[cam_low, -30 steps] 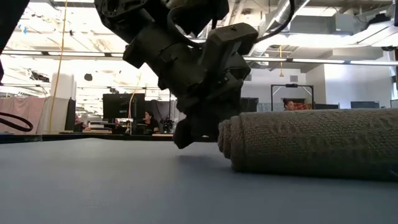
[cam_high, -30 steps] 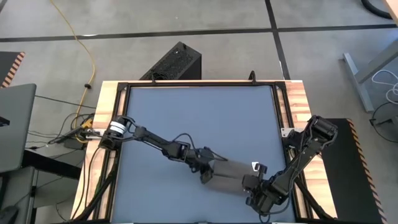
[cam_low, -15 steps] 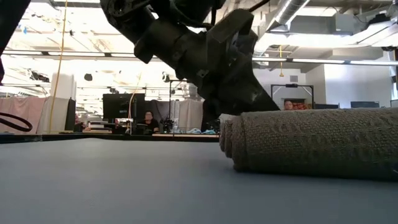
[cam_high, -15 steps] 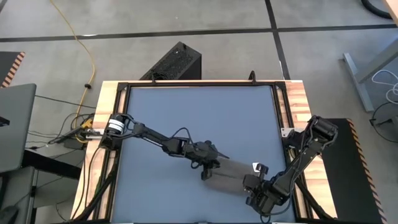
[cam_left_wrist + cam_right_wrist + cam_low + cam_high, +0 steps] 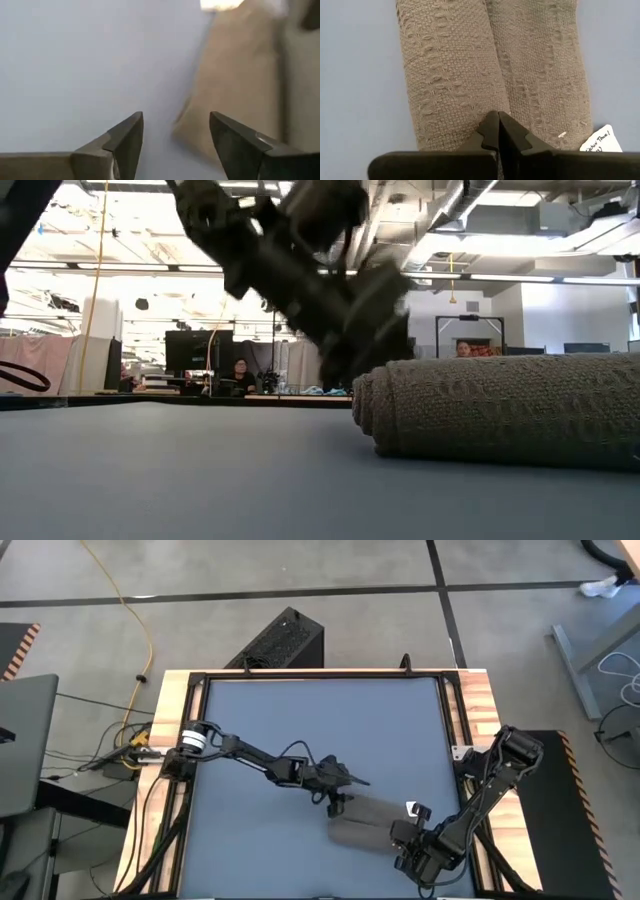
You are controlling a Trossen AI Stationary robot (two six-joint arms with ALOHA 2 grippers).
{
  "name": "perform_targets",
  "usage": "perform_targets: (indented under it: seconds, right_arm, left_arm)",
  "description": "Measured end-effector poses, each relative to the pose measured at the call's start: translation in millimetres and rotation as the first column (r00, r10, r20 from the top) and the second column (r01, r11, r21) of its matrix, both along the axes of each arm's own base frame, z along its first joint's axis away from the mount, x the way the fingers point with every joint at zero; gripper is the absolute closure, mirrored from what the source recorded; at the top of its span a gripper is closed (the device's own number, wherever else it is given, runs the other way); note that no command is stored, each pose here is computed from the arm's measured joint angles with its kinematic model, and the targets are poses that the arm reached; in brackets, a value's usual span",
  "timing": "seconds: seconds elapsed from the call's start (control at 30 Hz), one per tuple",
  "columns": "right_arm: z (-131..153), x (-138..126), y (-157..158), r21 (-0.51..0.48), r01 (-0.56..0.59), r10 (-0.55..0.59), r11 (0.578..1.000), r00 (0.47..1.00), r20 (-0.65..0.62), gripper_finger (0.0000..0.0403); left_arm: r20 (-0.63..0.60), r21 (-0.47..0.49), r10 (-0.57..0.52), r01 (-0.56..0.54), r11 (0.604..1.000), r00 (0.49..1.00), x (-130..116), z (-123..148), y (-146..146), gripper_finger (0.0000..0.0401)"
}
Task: Roll towel
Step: Roll the grey towel
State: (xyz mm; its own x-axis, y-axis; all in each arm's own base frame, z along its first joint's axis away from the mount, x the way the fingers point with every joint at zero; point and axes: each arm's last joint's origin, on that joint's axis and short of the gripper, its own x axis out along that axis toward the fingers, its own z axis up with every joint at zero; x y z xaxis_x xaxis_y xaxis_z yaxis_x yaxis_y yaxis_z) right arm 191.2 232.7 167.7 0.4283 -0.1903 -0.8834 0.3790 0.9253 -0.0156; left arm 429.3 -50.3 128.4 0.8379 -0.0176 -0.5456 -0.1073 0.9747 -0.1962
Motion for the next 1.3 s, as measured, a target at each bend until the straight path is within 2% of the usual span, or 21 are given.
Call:
perform_targets:
  seconds: [0.07, 0.17, 0.23, 0.37, 0.43, 0.53, 0.6, 0.67, 1.03, 1.3]
  right_arm:
    - [0.0, 0.2, 0.2, 0.003, 0.0, 0.0, 1.0, 1.0, 0.002, 0.0379]
    - [0.2, 0.7, 1.0, 0.011, 0.0, 0.0, 1.0, 1.0, 0.008, 0.0379]
    - [0.2, 0.8, 1.1, 0.012, 0.0, 0.0, 1.0, 1.0, 0.007, 0.0379]
    - [0.0, 0.8, 1.1, 0.013, 0.001, -0.002, 1.0, 1.0, 0.007, 0.0379]
    - [0.0, 0.5, 1.3, 0.02, 0.001, -0.001, 1.0, 1.0, -0.003, 0.038]
    - [-0.4, -0.5, 1.3, 0.033, -0.002, 0.003, 0.999, 1.0, -0.03, 0.0382]
    - [-0.5, -0.7, 1.2, 0.035, -0.002, 0.003, 0.999, 0.999, -0.035, 0.0382]
    - [-0.5, -0.7, 1.2, 0.035, -0.002, 0.004, 0.999, 0.999, -0.036, 0.0383]
    - [-2.6, 5.3, -2.0, 0.072, 0.056, -0.052, 0.996, 0.997, -0.058, 0.0384]
    - [-26.6, 10.5, 7.2, 0.11, 0.106, -0.092, 0.988, 0.988, -0.12, 0.0384]
  left_arm:
    - [-0.016, -0.05, 0.001, -0.002, 0.999, 1.0, 2.7, -11.7, 2.2, 0.018]
    - [-0.008, -0.102, -0.045, 0.044, 0.994, 0.999, 8.9, -14.9, 0.7, 0.018]
    - [-0.003, -0.104, -0.056, 0.056, 0.993, 0.998, 13.0, -16.9, -0.7, 0.018]
    - [-0.101, -0.085, -0.059, 0.051, 0.995, 0.993, 14.6, -25.9, -0.8, 0.0187]
    - [-0.16, -0.068, -0.068, 0.058, 0.996, 0.985, 14.2, -26.4, -1.6, 0.0214]
    - [-0.203, -0.05, -0.076, 0.067, 0.996, 0.976, 11.2, -28.7, -2.4, 0.0293]
    - [-0.213, -0.088, -0.084, 0.066, 0.994, 0.973, 10.4, -29.4, -2.2, 0.036]
    - [-0.218, -0.136, -0.085, 0.056, 0.989, 0.972, 10.0, -29.6, -3.1, 0.0386]
    - [-0.378, -0.15, -0.128, 0.076, 0.986, 0.917, -7.4, -21.6, -12.3, 0.0399]
    - [-0.44, -0.126, -0.114, 0.064, 0.99, 0.891, -15.0, -23.4, -21.8, 0.04]
